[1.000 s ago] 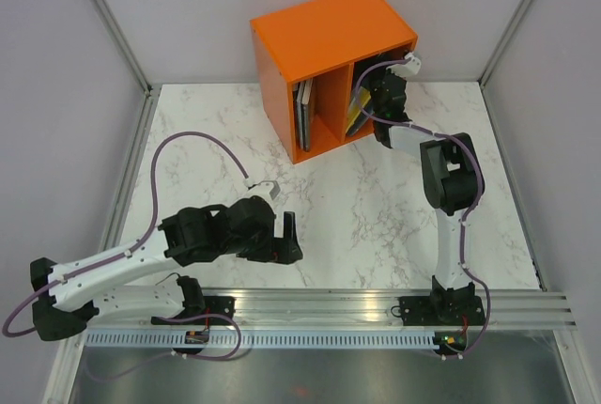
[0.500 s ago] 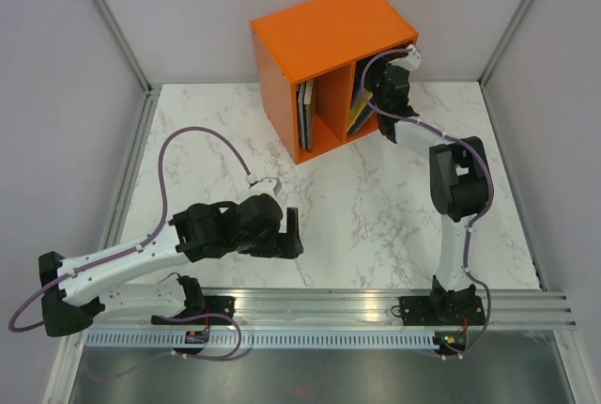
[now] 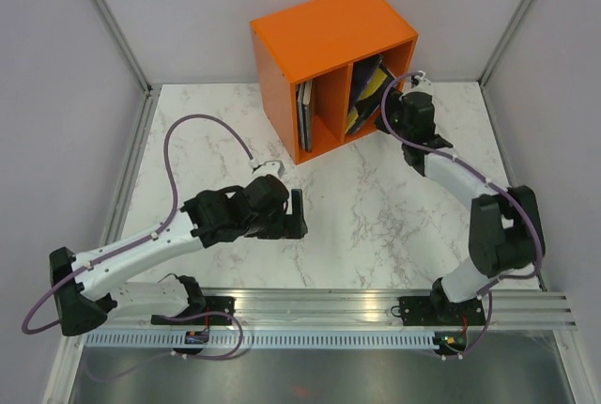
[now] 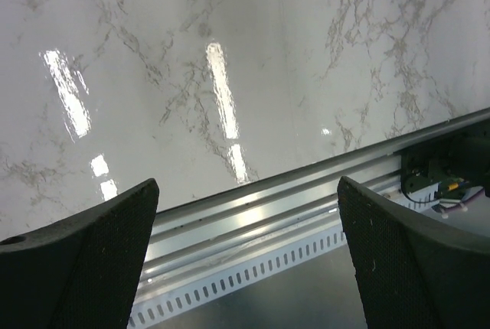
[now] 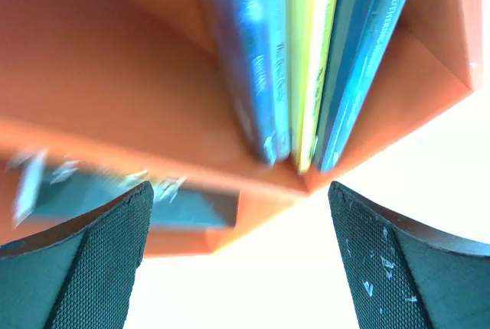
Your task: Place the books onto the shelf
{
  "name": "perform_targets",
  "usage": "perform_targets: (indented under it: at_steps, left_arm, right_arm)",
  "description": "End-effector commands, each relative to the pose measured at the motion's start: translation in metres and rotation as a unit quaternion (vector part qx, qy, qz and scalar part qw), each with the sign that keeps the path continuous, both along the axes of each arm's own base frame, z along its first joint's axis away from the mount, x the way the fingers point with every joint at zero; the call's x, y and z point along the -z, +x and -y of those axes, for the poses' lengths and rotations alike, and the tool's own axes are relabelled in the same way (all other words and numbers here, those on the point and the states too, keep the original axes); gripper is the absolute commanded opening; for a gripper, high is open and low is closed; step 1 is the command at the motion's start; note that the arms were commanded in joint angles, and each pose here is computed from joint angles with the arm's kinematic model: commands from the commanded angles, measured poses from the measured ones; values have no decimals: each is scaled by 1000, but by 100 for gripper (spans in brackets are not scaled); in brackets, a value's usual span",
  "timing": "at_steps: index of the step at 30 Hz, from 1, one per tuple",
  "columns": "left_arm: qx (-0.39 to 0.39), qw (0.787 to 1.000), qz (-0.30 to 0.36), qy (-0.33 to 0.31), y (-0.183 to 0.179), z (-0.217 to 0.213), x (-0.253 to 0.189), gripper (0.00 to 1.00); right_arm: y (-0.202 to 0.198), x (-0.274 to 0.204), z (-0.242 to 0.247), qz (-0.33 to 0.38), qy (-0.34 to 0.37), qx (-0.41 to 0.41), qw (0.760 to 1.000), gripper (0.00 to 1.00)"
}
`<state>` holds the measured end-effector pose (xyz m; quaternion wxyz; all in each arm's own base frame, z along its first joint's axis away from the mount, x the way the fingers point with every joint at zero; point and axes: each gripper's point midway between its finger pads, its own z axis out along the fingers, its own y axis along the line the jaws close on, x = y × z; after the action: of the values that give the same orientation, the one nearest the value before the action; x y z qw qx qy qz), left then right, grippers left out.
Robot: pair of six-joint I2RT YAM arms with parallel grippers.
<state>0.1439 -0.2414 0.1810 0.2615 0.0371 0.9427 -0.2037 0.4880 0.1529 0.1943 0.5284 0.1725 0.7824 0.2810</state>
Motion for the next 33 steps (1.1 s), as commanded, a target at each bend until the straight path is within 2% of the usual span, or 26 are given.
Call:
perform_targets:
  at_steps: [1, 2, 8, 9, 10, 14, 17, 18, 24, 33]
  left_arm:
    - [9, 999, 36, -5, 33, 14, -7, 100]
    - [10, 999, 34, -4, 39, 16, -5, 100]
    - [31, 999, 34, 12, 95, 50, 12, 99]
    - [31, 999, 34, 16, 103, 54, 14, 98]
    - [29, 999, 45, 9, 117, 59, 3, 98]
    - [27, 999, 39, 15, 152, 79, 15, 96]
    - [24, 999, 45, 12, 174, 87, 12, 95]
    - [24, 999, 36, 23, 181, 90, 25, 95]
    - [-31, 998, 36, 32, 229, 63, 30, 94]
    - [-136, 989, 33, 45, 274, -21, 24, 94]
  right_arm:
    - [-40, -50, 10, 29, -15, -15, 999, 98]
    - [-53, -63, 15, 39, -20, -16, 999, 98]
    - [-111, -72, 17, 20, -17, -55, 998, 98]
    - [-119, -71, 11, 13, -1, -73, 997, 95]
    - [-125, -72, 8, 10, 10, -81, 997, 92]
    - [-144, -87, 1, 14, 41, -101, 994, 87]
    - [-153, -102, -2, 22, 34, -121, 992, 86]
    - [-159, -99, -1, 8, 27, -124, 992, 86]
    - [-189, -108, 18, 6, -11, -104, 994, 87]
    - [-222, -116, 28, 7, -24, -103, 994, 88]
